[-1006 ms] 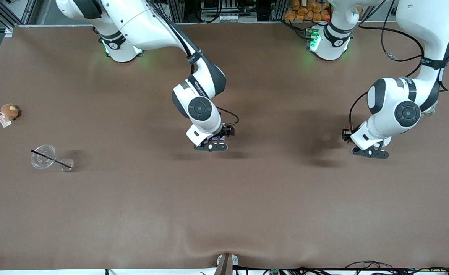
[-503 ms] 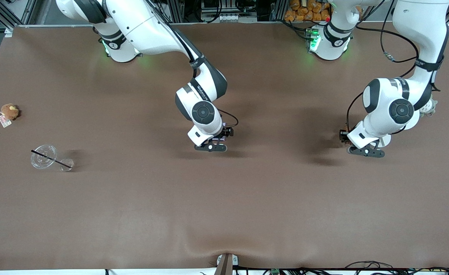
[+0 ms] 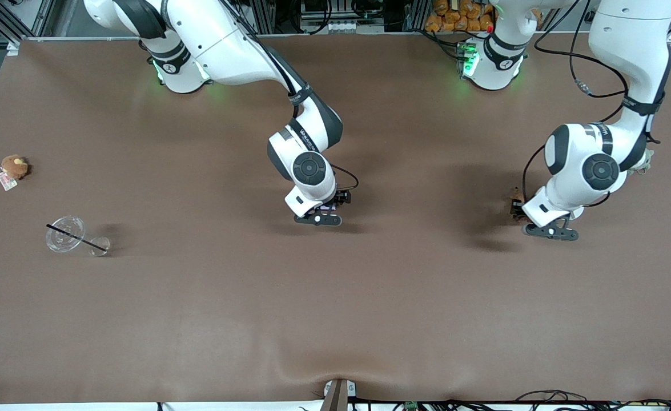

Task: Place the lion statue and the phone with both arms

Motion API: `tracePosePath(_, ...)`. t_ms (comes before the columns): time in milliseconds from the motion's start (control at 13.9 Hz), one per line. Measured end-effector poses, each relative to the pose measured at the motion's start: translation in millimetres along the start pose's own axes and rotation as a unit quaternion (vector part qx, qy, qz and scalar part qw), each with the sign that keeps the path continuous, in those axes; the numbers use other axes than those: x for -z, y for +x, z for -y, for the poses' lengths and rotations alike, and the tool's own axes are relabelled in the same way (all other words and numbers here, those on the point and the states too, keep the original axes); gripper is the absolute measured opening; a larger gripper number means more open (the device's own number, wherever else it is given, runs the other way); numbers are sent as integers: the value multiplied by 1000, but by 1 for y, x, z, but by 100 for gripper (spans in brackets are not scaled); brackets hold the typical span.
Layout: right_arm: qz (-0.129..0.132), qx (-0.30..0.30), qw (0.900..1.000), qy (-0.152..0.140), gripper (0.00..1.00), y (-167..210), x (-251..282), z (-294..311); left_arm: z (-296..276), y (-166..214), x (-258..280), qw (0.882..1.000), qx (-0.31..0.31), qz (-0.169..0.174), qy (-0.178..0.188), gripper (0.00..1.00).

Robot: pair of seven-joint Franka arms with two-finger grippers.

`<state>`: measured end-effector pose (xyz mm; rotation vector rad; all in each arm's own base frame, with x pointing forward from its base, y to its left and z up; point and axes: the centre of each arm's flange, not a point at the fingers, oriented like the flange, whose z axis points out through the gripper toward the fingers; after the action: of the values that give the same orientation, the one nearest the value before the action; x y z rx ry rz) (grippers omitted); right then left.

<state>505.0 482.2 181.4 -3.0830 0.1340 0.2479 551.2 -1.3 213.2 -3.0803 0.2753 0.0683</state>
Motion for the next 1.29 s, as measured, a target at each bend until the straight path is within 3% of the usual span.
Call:
tracePosePath(287,-1,-9,1000,1,100,0,2,1,2,22,23,1000,-3,-9,2,100)
tracePosePath(647,-1,-14,1000,-3,100,1,6,0,-16,76,137,999,-22,30,1,100)
tracePosePath(862,-5,-8,1000,-15,100,2,4,-3,-9,93,205,1000,-16,5,7,100)
tracePosePath(1293,0,-9,1000,-22,100,0,-1,-7,2,97,290,999,-13,-40,15,100)
